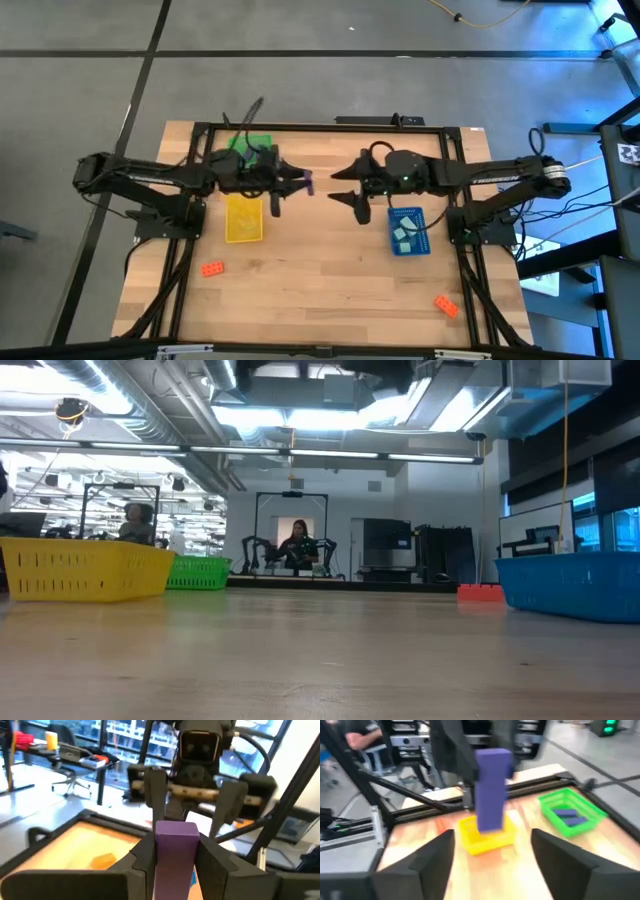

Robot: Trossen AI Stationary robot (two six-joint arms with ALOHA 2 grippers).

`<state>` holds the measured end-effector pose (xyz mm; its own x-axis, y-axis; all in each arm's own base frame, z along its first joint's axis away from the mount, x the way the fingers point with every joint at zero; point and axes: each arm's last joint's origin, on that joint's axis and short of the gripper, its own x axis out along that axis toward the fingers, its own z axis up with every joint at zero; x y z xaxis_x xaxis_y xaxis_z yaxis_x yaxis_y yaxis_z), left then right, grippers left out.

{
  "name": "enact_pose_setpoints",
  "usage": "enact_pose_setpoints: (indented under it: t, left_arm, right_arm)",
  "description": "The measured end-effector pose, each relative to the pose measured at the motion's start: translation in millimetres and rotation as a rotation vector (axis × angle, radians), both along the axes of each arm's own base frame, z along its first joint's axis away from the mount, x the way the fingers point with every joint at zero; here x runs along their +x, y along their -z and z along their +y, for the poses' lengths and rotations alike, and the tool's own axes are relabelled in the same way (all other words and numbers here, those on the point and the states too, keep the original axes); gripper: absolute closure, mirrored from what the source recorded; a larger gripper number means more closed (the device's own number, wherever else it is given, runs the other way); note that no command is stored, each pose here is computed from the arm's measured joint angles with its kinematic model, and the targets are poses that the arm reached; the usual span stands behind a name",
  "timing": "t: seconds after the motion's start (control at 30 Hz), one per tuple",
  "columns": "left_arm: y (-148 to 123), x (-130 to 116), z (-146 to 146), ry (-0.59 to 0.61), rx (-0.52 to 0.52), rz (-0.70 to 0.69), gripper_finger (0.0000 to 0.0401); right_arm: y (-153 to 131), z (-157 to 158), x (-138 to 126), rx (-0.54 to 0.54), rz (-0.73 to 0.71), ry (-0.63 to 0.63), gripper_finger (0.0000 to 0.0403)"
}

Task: Sort & place blocks by color
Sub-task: Put the violet block into the green bin

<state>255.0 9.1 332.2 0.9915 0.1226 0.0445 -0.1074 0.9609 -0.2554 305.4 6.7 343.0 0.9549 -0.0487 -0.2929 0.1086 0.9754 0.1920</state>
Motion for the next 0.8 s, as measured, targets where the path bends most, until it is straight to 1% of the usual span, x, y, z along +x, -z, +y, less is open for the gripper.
enact_pose_setpoints:
  t: [0.1,0.17,0.33,0.43,0.57,0.67,0.8]
  left_arm:
    - [-11,-20,3,-0.017,0.027,0.010,0.0307]
    - [-20,-37,4,-0.038,0.051,0.003,0.0307]
    - [-33,-71,4,-0.081,0.086,-0.027,0.0307]
    - [-32,-87,3,-0.083,0.079,-0.064,0.0307]
    - [-21,-98,3,-0.097,0.044,-0.086,0.0307]
    - [-16,-103,3,-0.106,0.026,-0.094,0.0307]
    - [-16,-104,3,-0.107,0.022,-0.103,0.0307]
  right_arm:
    - [-8,-2,-16,-0.006,0.023,0.033,0.0101]
    - [-13,-2,-28,0.002,0.044,0.052,0.0090]
    - [-17,-4,-51,0.025,0.088,0.103,0.0085]
    - [-12,-5,-61,0.044,0.090,0.123,0.0088]
    - [1,-5,-74,0.090,0.099,0.155,0.0090]
    - [7,-4,-78,0.119,0.041,0.156,0.0090]
    - [3,-3,-78,0.124,-0.043,0.142,0.0090]
